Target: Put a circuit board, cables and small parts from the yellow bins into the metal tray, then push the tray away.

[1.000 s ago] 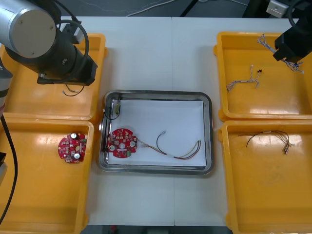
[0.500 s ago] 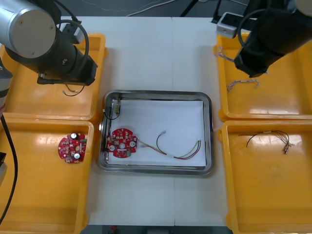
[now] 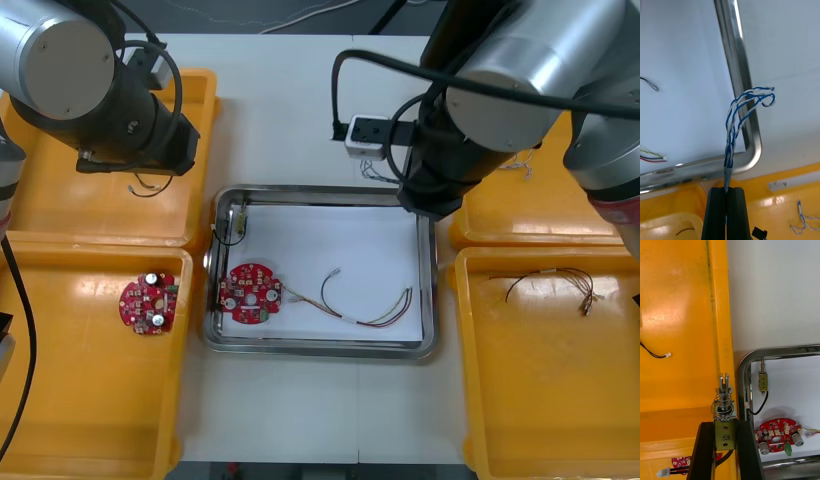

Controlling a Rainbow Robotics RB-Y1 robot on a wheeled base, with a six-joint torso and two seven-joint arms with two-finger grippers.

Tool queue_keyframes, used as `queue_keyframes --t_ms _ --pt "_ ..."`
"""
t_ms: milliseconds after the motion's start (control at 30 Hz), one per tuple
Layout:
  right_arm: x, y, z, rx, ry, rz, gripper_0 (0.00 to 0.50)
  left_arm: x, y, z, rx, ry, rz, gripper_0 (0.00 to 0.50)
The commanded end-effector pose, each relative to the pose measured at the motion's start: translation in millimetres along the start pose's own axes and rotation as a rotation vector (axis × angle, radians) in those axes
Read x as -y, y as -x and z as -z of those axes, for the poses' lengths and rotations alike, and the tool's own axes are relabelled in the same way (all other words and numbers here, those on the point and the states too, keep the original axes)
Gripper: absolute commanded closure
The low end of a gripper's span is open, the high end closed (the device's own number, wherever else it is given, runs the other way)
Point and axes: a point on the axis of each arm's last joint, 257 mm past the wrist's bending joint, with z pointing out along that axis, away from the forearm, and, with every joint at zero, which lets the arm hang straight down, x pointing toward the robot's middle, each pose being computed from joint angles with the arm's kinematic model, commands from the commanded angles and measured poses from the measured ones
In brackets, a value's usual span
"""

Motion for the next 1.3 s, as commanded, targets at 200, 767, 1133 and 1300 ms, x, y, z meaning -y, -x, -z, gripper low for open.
queue_keyframes --t_ms 200,767,1133,1300 --pt "-51.1 42.9 -39.8 0.077 -0.006 0.188 0.492 -14.4 6.0 10.4 0.038 0.032 0.008 0.5" --pt "-63.2 40.9 -108.4 0.079 0.085 0.255 0.486 -16.1 6.8 10.4 0.041 0.038 0.01 0.5" --pt "-66.2 38.6 -116.1 0.07 0.097 0.254 0.0 -16.3 6.2 10.0 0.04 0.038 0.011 0.5" --pt "-63.5 39.0 -114.8 0.07 0.088 0.241 0.0 -17.0 6.3 10.1 0.04 0.04 0.011 0.5"
